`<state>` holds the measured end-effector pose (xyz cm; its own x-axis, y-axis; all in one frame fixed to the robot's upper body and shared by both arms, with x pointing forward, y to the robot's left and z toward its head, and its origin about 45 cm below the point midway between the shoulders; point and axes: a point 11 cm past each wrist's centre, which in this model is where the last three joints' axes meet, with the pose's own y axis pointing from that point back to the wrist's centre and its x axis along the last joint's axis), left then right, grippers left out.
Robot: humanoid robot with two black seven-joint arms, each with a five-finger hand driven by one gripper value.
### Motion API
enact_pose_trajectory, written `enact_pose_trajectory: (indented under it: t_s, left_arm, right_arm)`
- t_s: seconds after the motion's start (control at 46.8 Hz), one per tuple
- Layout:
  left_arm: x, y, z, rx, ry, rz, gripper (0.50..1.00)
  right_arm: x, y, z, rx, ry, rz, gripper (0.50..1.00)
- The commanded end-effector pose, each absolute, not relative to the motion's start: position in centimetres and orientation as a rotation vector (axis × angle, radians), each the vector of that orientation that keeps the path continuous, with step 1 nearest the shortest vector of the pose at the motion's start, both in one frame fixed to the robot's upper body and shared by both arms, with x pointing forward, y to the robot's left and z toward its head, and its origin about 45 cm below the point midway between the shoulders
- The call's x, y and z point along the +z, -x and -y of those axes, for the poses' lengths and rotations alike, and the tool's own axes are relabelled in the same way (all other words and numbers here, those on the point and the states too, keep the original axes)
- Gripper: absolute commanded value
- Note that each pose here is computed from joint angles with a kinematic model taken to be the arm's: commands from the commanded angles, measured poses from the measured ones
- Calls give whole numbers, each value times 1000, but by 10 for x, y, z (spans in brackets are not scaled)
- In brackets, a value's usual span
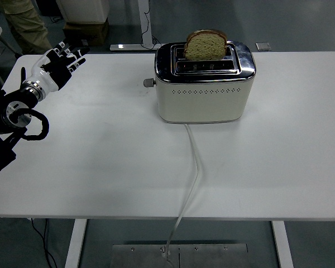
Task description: Press down toaster
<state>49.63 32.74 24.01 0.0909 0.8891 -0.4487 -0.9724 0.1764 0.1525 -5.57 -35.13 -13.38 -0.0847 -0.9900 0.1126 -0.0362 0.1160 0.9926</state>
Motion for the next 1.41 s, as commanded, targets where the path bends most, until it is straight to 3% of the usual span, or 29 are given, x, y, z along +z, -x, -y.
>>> enact_pose_trajectory:
  t_s: [0.0, 0.876, 1.389]
  left_arm:
    - [240, -496, -327, 1396, 203, -496, 1000]
    - [238, -495, -325, 1394, 206, -459, 1000]
    - [261, -498, -289, 1272, 196, -404, 1000]
  right_arm:
    - [-134, 56, 351, -1164, -1114, 1352, 998]
    - [-134, 56, 351, -1164, -1114, 1352, 1000]
    - [-134, 56, 351, -1164, -1114, 1352, 1000]
